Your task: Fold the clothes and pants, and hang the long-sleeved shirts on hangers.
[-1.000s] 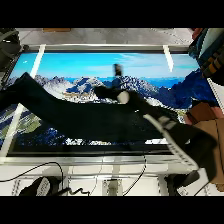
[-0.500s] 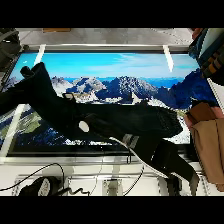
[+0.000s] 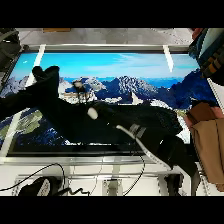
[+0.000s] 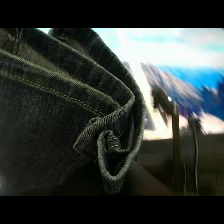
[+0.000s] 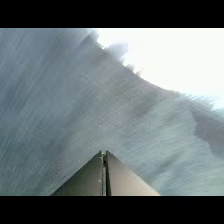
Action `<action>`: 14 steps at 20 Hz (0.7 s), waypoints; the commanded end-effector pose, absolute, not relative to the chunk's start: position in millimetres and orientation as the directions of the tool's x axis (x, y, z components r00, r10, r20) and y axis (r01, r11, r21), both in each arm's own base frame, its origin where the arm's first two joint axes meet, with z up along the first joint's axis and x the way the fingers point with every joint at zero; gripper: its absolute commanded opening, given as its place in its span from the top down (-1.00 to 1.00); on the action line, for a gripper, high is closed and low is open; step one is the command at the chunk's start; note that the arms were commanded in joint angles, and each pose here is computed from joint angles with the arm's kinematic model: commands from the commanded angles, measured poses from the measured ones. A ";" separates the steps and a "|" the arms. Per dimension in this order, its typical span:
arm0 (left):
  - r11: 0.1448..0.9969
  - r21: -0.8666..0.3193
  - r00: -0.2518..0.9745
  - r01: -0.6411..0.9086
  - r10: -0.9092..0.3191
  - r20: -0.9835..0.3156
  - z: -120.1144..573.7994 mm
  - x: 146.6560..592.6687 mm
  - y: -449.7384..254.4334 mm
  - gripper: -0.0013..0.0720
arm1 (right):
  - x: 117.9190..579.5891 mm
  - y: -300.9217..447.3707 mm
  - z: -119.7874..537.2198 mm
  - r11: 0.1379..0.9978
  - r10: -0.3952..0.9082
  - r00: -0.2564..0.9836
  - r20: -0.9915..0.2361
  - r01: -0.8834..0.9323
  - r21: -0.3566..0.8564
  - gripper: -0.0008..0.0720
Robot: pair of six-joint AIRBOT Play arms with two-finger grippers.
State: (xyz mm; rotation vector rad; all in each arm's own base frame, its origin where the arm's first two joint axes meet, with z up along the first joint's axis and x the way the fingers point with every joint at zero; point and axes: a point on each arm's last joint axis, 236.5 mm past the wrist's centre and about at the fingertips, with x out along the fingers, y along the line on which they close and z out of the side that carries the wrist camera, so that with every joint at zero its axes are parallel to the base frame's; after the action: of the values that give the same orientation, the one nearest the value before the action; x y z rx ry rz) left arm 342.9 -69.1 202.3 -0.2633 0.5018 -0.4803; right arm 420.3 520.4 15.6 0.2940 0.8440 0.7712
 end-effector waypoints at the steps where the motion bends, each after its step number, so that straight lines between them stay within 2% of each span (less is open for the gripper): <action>1: 0.792 -0.392 0.659 0.467 -0.608 -0.442 184.8 331.4 -108.7 0.89 | 488.1 453.4 48.8 0.741 0.667 0.530 -0.524 -0.402 0.537 0.88; 4: 0.727 -0.449 0.545 0.519 -0.687 -0.481 159.9 325.1 -147.6 0.89 | 531.9 393.0 86.0 0.769 0.616 0.623 -0.481 -0.345 0.538 0.88; 7: 0.650 -0.520 0.377 0.554 -0.753 -0.539 117.2 308.3 -192.8 0.87 | 558.3 335.0 129.3 0.785 0.568 0.698 -0.436 -0.299 0.543 0.88; 8: 0.624 -0.543 0.319 0.562 -0.769 -0.554 105.5 300.7 -207.1 0.48 | 562.5 317.2 143.7 0.789 0.553 0.716 -0.426 -0.287 0.543 0.88; 9: 0.598 -0.574 0.259 0.560 -0.784 -0.564 96.5 292.0 -221.6 -0.61 | 564.7 300.9 156.5 0.794 0.540 0.731 -0.418 -0.276 0.541 0.88; 10: 0.581 -0.603 0.222 0.546 -0.795 -0.565 91.5 286.3 -233.0 -0.94 | 565.7 287.6 166.3 0.801 0.527 0.742 -0.415 -0.269 0.535 0.87; 12: 0.551 -0.630 0.187 0.548 -0.814 -0.550 91.6 280.5 -246.1 -0.98 | 565.3 264.1 181.9 0.823 0.500 0.759 -0.418 -0.266 0.502 0.88; 14: 0.555 -0.626 0.211 0.548 -0.816 -0.539 98.9 285.4 -241.8 -0.97 | 563.1 248.4 191.8 0.841 0.487 0.765 -0.422 -0.281 0.462 0.87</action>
State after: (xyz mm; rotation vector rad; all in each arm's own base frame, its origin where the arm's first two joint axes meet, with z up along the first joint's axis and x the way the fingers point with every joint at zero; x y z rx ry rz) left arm 290.3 -230.8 99.6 -0.3103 0.9389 -0.9429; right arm 564.2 280.4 173.2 0.4388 0.5773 0.4533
